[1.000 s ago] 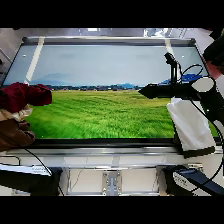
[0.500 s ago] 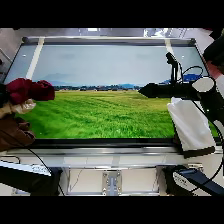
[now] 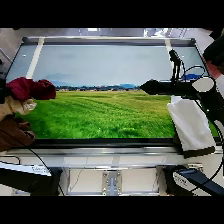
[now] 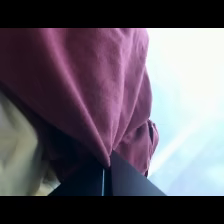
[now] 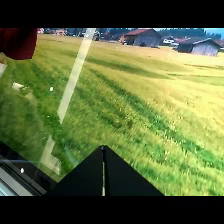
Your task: Fold the shirts.
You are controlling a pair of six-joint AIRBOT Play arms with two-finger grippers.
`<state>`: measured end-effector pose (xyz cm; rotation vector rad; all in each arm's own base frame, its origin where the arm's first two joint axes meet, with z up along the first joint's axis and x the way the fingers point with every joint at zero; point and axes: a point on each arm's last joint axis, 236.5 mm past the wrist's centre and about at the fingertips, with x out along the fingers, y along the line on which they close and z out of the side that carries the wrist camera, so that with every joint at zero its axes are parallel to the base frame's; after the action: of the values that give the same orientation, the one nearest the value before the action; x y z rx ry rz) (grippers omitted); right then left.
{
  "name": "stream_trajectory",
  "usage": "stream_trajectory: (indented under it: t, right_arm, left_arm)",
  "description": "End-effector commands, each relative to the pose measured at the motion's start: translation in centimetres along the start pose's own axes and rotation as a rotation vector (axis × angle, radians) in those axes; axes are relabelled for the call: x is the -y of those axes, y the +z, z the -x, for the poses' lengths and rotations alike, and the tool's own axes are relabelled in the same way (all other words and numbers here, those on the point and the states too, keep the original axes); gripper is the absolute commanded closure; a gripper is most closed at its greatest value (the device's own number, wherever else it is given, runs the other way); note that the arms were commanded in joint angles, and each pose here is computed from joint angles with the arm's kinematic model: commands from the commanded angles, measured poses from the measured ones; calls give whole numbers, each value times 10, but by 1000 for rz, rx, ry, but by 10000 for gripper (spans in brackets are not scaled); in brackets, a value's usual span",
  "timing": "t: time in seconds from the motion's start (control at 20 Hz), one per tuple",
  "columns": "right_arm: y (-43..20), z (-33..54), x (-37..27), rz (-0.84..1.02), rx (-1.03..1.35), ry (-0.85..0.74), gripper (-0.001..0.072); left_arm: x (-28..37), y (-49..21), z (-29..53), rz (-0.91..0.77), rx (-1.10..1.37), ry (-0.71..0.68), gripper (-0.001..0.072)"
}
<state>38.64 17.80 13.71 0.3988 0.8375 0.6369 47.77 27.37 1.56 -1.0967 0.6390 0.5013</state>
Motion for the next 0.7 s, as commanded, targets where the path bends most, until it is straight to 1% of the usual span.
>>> stream_trajectory:
  t: [0.0, 0.1, 0.15, 0.2, 0.3, 0.4, 0.45, 0.55, 0.65]
  right_arm:
    - [6, 0, 2, 0, 24, -9, 699]
    - [6, 0, 2, 0, 27, -11, 699]
    - [8, 0, 2, 1, 33, -12, 699]
    - [12, 2, 0, 8, 41, -10, 699]
    - [31, 13, -12, 44, 83, -1, 699]
    - [64, 33, -35, 109, 157, 13, 699]
    - [82, 47, -50, 147, 201, 24, 699]
    - [116, 83, -85, 233, 304, 45, 699]
    - [139, 122, -119, 323, 396, 53, 699]
  left_arm:
    - [8, -4, -2, -3, -3, -14, 694]
    - [21, -9, 3, 27, -25, -60, 694]
    - [41, -12, 10, 1, -33, -131, 695]
    - [69, -17, 22, -56, -42, -227, 696]
    - [143, -44, 67, -194, -84, -478, 696]
    - [208, -99, 124, -349, -182, -712, 696]
    - [233, -136, 154, -416, -261, -802, 696]
    - [263, -205, 196, -552, -380, -891, 696]
    - [287, -268, 227, -649, -469, -967, 696]
